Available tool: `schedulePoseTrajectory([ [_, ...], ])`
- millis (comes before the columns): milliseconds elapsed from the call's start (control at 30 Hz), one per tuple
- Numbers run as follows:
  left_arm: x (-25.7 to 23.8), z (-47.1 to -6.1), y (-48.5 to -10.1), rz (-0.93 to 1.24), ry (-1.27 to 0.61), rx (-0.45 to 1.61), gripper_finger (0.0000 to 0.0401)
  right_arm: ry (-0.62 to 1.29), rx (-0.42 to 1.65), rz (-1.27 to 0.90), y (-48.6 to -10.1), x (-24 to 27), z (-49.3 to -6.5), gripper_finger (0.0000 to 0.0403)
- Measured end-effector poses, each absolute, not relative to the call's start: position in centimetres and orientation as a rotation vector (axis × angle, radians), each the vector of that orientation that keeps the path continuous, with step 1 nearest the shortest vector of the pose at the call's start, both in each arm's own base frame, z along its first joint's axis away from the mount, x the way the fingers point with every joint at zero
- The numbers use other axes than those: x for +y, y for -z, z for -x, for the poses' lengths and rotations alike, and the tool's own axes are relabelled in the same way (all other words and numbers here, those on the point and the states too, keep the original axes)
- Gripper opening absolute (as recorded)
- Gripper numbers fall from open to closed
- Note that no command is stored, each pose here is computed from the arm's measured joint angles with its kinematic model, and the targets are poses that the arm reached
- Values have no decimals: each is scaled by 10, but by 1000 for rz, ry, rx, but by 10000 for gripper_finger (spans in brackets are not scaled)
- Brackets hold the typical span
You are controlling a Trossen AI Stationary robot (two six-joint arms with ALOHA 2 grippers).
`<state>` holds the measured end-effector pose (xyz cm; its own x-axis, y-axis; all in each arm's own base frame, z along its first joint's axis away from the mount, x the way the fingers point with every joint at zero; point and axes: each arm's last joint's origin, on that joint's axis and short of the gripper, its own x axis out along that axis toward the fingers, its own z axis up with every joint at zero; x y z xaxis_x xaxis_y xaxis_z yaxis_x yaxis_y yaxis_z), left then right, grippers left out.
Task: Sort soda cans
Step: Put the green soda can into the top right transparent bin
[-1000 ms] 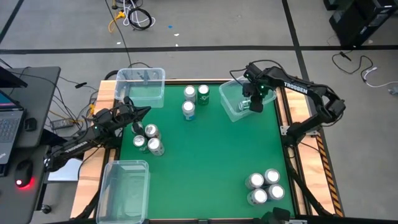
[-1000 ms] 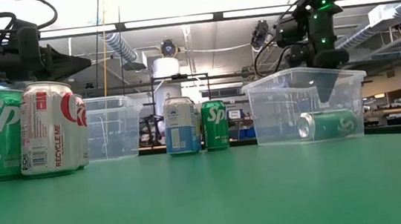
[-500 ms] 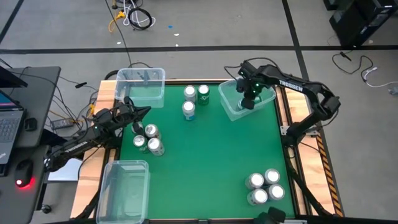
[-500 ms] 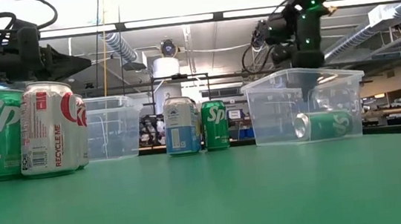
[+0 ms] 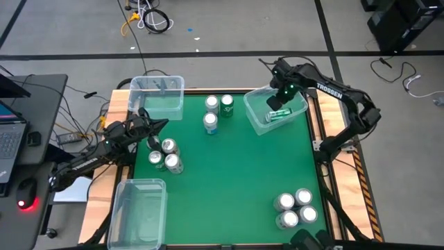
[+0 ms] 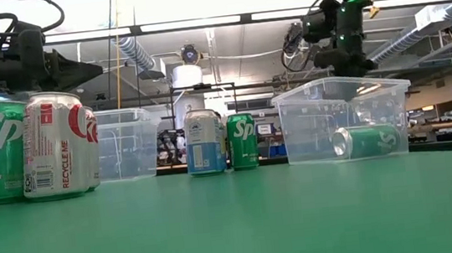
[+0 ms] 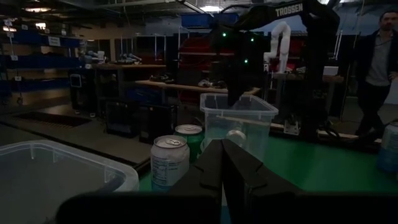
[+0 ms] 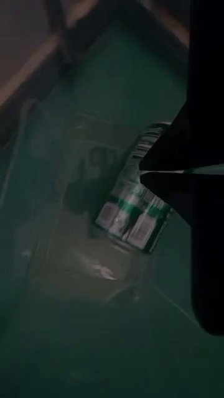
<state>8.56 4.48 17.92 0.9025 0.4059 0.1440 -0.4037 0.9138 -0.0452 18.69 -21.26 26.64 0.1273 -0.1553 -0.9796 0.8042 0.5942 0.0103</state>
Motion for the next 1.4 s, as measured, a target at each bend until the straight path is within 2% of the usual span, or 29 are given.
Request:
schedulePoseTrajectory([
  [800,45,-86,-179,15,-419,-151,10,794,1314,-727,-223,-204,-177,9],
  [1133,45,-86,-179,15,-419,-150,10,789,1426,-726,-199,-207,-194,9],
  [1267,45,-86,-179,16,-419,-148,10,784,1394,-710,-204,-211,-204,9],
  [1400,45,-86,-179,16,-419,-148,10,685,1285,-767,-221,-216,-215,9],
])
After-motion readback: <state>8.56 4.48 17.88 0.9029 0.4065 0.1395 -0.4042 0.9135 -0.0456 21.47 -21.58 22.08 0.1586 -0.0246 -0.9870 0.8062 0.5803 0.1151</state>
